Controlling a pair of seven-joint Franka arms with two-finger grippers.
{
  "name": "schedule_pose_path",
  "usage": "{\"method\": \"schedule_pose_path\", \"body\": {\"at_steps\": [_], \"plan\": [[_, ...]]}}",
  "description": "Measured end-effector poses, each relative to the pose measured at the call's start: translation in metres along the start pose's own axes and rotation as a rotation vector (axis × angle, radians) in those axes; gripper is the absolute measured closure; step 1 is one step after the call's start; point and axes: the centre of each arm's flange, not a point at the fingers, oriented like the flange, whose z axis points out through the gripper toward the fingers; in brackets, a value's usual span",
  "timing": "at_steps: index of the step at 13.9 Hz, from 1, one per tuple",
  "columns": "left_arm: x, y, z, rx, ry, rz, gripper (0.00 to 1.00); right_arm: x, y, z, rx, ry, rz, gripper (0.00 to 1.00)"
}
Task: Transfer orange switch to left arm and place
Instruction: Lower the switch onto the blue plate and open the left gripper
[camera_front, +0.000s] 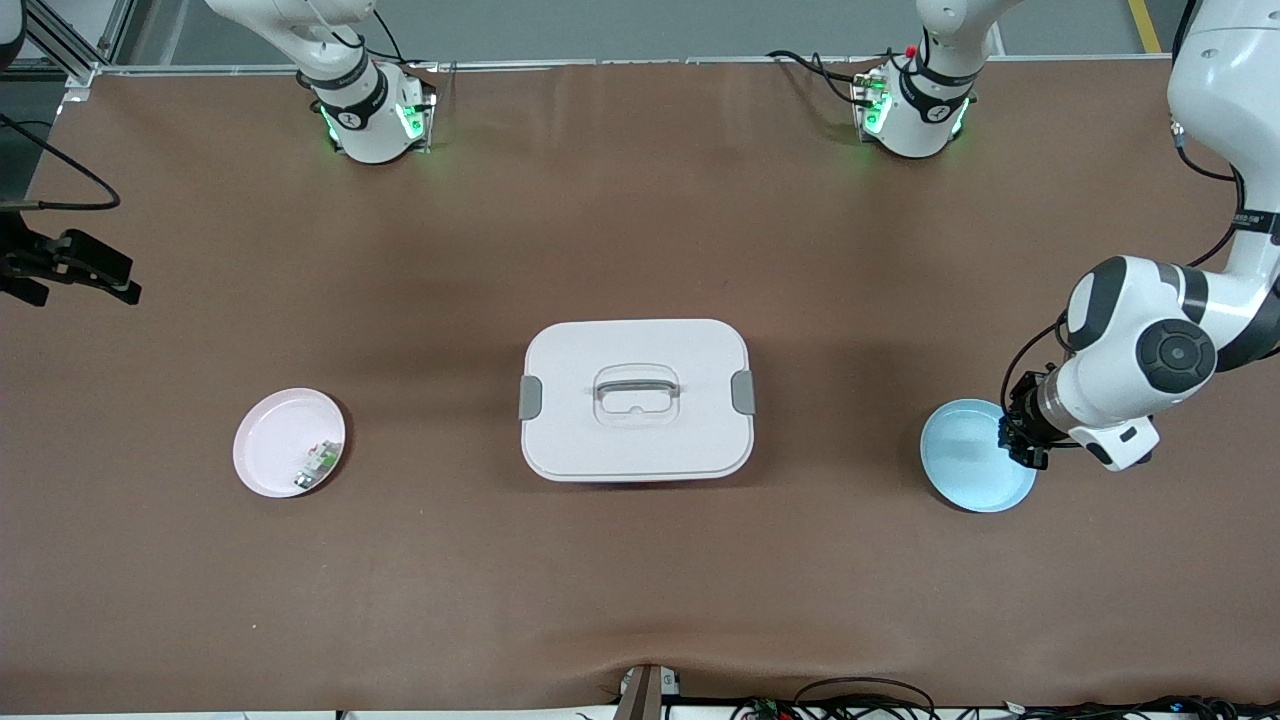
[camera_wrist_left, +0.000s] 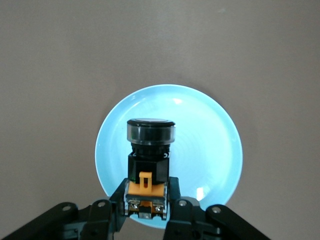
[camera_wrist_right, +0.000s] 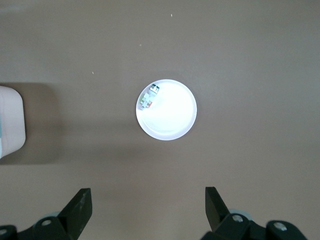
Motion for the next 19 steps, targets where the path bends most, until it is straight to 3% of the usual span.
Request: {"method": "schedule_pose_path", "body": {"at_steps": [7,19], "plan": [[-0.015,0.004,0.045,0.014,-0.058,-0.014,0.65,0.0,-0.001,-0.014,-0.001,0.026,0.0,0.0],[-0.016,0.013,0.083,-0.001,-0.031,-0.014,0.65,-0.006,0.018,-0.011,0.001,-0.012,0.062,0.0]]}}
